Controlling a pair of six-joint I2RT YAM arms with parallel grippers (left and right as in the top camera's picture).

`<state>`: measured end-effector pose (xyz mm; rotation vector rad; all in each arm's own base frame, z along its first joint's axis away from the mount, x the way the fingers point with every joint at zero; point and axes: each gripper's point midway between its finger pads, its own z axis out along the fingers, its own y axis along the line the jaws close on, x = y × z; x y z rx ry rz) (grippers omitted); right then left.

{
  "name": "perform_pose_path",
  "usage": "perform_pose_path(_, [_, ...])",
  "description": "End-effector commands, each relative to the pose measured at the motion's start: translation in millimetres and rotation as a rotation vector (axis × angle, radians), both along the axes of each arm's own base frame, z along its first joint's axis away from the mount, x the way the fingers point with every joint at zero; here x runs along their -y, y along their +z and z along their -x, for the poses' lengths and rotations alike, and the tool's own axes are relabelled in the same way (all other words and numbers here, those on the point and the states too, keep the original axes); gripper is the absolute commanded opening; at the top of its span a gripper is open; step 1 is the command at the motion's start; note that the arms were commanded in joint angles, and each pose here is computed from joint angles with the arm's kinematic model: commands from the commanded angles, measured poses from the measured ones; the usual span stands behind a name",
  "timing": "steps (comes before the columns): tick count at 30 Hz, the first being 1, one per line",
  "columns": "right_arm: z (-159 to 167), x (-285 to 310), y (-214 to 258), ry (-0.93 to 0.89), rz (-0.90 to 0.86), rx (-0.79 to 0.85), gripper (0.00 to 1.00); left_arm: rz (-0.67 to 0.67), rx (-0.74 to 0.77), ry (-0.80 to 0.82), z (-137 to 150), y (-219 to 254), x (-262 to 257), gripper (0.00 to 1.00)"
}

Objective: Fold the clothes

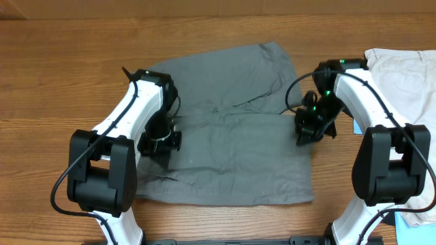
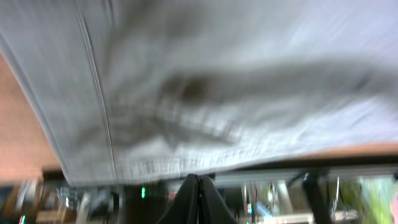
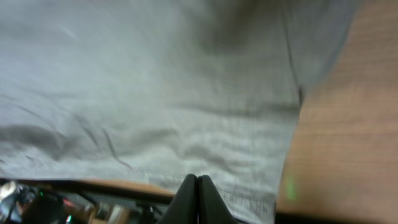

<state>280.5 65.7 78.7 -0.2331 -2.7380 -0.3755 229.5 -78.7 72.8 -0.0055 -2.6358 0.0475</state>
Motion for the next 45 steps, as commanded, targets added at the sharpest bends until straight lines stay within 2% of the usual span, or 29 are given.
perform_pose_path(1, [-20.9, -2.9, 11.7, -0.002, -0.013, 0.106, 0.04, -0.008, 0.142, 0.030, -31.2, 4.8, 3.3, 0.04])
perform_pose_path(5, [-38.6, -1.1, 7.0, 0.003, -0.001, 0.183, 0.04, -0.072, 0.283, 0.123, -66.7, -5.0, -12.3, 0.04])
perform_pose_path(7, [-48.8, 1.7, 4.8, 0.005, 0.014, 0.226, 0.04, -0.049, 0.354, 0.176, -87.7, -6.3, -19.2, 0.04])
perform_pose_path(10, [-63.5, 8.1, 3.1, -0.013, 0.024, 0.282, 0.04, 0.023, 0.436, 0.281, -116.7, 0.1, -33.4, 0.04])
perform_pose_path(12, [-72.8, 17.6, 2.6, -0.038, 0.032, 0.316, 0.04, 0.106, 0.492, 0.326, -135.0, 7.6, -44.7, 0.10])
perform_pose_path(14, [-80.9, 30.5, 3.3, -0.077, 0.043, 0.340, 0.12, 0.199, 0.536, 0.348, -147.6, 14.2, -53.3, 0.19])
perform_pose_path(17, [-94.5, 55.9, 6.7, -0.144, 0.055, 0.388, 0.16, 0.266, 0.567, 0.420, -157.4, 16.8, -69.3, 0.19])
perform_pose_path(20, [-102.6, 81.3, 8.1, -0.208, 0.069, 0.421, 0.43, 0.259, 0.559, 0.443, -158.1, 9.2, -81.9, 0.19])
perform_pose_path(21, [-104.3, 89.3, 8.2, -0.227, 0.075, 0.429, 0.57, 0.257, 0.553, 0.443, -158.9, 4.6, -83.0, 0.19])
perform_pose_path(22, [-106.6, 99.4, 8.5, -0.251, 0.081, 0.441, 0.81, 0.258, 0.545, 0.444, -160.7, -1.9, -83.1, 0.19])
perform_pose_path(23, [-107.8, 105.1, 8.7, -0.265, 0.084, 0.448, 0.95, 0.259, 0.541, 0.445, -162.1, -6.4, -82.9, 0.19])
perform_pose_path(24, [-108.4, 111.1, 8.8, -0.280, 0.088, 0.453, 1.00, 0.265, 0.534, 0.445, -163.8, -11.8, -81.3, 0.19])
perform_pose_path(33, [-105.9, 126.0, 8.8, -0.319, 0.095, 0.449, 1.00, 0.262, 0.457, 0.451, -165.1, -55.8, -79.0, 0.19])
perform_pose_path(37, [-106.1, 125.8, 8.9, -0.319, 0.094, 0.450, 1.00, 0.303, 0.422, 0.444, -164.4, -70.4, -67.3, 0.20])
perform_pose_path(41, [-106.1, 125.8, 8.9, -0.319, 0.094, 0.450, 1.00, 0.344, 0.429, 0.435, -169.4, -76.8, -59.7, 0.32])
perform_pose_path(43, [-106.1, 125.8, 8.9, -0.319, 0.094, 0.450, 1.00, 0.352, 0.436, 0.435, -171.5, -77.2, -58.9, 0.42])
perform_pose_path(45, [-106.1, 125.8, 8.9, -0.319, 0.094, 0.450, 1.00, 0.406, 0.445, 0.421, -173.4, -73.2, -51.8, 0.45])
